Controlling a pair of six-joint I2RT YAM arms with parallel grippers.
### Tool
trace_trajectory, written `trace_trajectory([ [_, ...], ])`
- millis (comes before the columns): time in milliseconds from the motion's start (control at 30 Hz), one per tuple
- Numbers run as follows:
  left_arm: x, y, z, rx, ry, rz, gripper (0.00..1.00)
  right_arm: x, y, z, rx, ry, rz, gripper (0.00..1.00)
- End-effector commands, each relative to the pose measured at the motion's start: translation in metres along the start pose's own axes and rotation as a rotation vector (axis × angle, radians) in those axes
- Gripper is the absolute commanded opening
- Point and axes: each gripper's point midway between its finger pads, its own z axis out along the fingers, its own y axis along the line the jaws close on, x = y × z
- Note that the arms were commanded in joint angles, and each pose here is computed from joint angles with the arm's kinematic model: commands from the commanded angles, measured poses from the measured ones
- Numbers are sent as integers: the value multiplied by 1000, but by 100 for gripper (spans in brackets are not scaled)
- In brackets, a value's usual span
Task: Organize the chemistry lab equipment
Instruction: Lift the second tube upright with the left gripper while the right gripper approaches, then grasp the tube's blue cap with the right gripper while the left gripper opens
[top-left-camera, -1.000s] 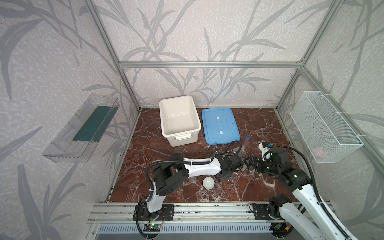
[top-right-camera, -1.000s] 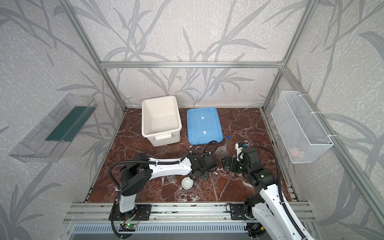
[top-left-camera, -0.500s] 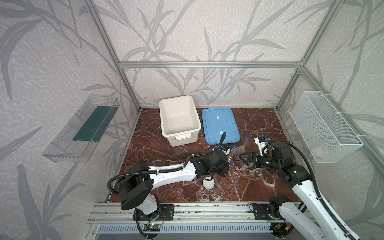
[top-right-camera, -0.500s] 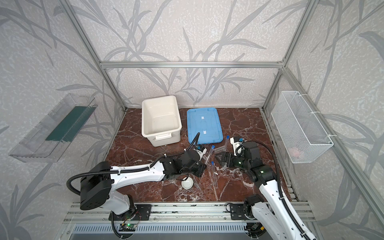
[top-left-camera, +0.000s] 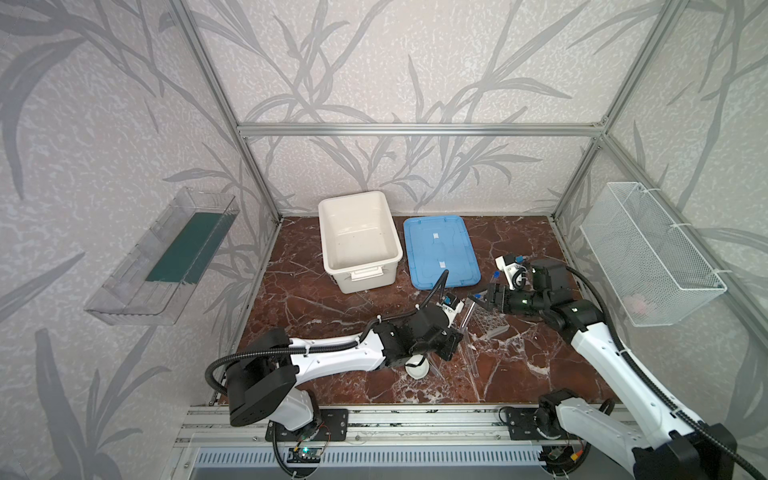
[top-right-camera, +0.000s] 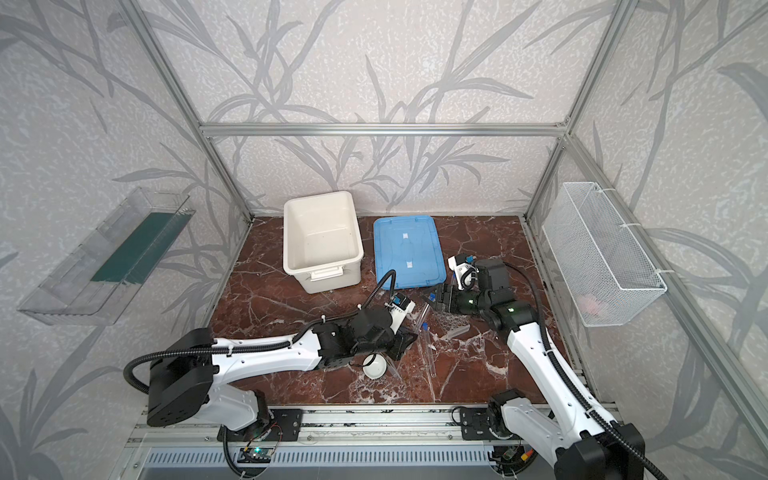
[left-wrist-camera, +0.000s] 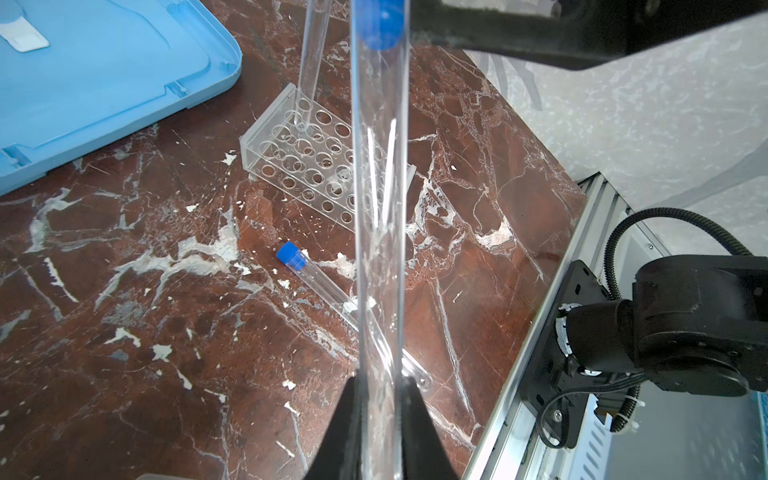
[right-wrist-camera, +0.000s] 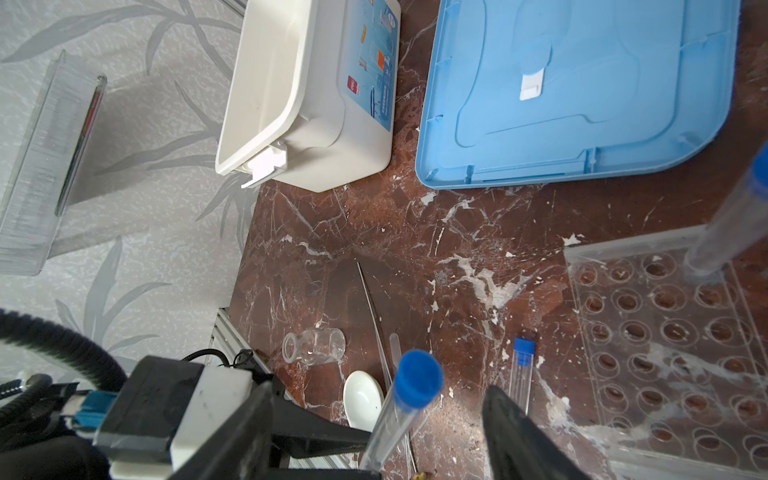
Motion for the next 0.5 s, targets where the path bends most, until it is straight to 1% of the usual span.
trace_trajectory([
  [0,-12,-7,-10,24,-60,22,16,-3,8,2,-36,19,1,65],
  [100,-14,-7,-13,26,-67,25,16,-2,5,7,-41,37,20,57],
  [267,-14,-10,-11,40,-68,27,16,-1,2,13,-40,54,28,54],
  [367,-12,-13,-7,50,-55,29,16,-1,2,17,-48,57,32,46],
  [433,-11,-11,-5,42,-51,30,16,0,3,18,-52,62,38,43],
  [467,-11,-11,-5,38,-51,32,16,0,3,18,-55,61,41,40],
])
